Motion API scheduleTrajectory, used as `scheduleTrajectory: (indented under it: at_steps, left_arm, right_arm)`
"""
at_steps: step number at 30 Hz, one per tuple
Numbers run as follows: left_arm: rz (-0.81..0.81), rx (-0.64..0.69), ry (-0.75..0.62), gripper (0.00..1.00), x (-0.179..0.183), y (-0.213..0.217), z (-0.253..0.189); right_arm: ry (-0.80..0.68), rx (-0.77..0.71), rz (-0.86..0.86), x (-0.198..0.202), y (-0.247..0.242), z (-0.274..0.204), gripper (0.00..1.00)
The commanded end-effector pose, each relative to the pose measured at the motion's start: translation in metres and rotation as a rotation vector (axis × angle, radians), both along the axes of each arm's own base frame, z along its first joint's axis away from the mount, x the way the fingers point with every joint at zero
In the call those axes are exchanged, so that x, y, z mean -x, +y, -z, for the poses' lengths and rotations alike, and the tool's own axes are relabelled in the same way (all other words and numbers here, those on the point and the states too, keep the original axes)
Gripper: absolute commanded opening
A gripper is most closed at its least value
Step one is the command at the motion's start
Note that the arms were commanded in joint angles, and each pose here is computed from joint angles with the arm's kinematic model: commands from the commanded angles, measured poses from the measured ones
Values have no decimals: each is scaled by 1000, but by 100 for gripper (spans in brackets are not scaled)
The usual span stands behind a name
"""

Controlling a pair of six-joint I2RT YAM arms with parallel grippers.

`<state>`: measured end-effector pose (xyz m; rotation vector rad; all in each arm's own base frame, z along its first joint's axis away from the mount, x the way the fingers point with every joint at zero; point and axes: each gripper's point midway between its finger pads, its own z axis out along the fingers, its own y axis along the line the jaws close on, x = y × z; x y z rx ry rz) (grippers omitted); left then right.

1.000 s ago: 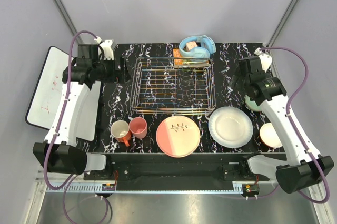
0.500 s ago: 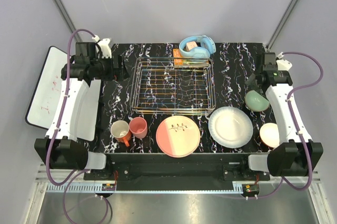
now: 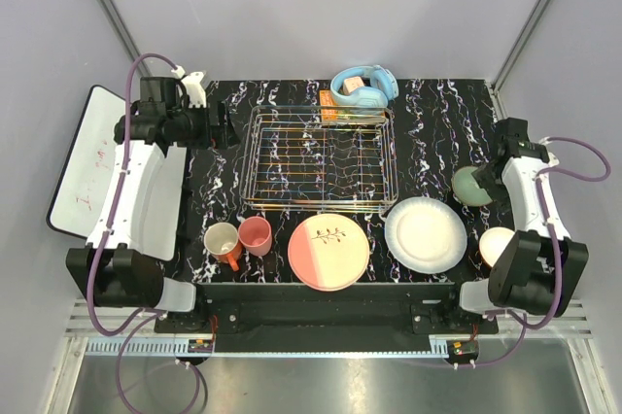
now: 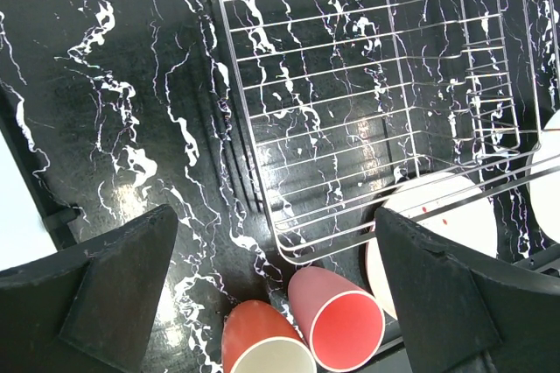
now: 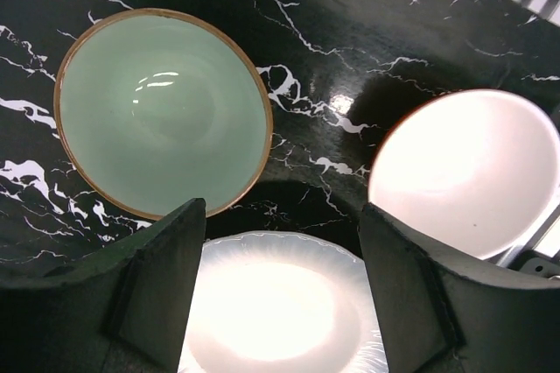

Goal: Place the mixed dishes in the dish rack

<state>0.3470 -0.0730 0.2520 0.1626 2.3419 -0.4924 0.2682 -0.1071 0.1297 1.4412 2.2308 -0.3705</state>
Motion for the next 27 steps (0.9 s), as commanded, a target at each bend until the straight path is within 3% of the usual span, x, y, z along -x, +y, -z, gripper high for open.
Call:
scheduleTrajectory:
  at_steps: [1, 27]
  left_arm:
    - [30, 19, -50, 99, -10, -3, -8]
    - [23, 3, -58, 99, -16, 17, 0]
  right_arm:
    - [-46, -42, 55, -16, 0, 7, 78]
    - [95, -44, 158, -24, -25, 86, 76]
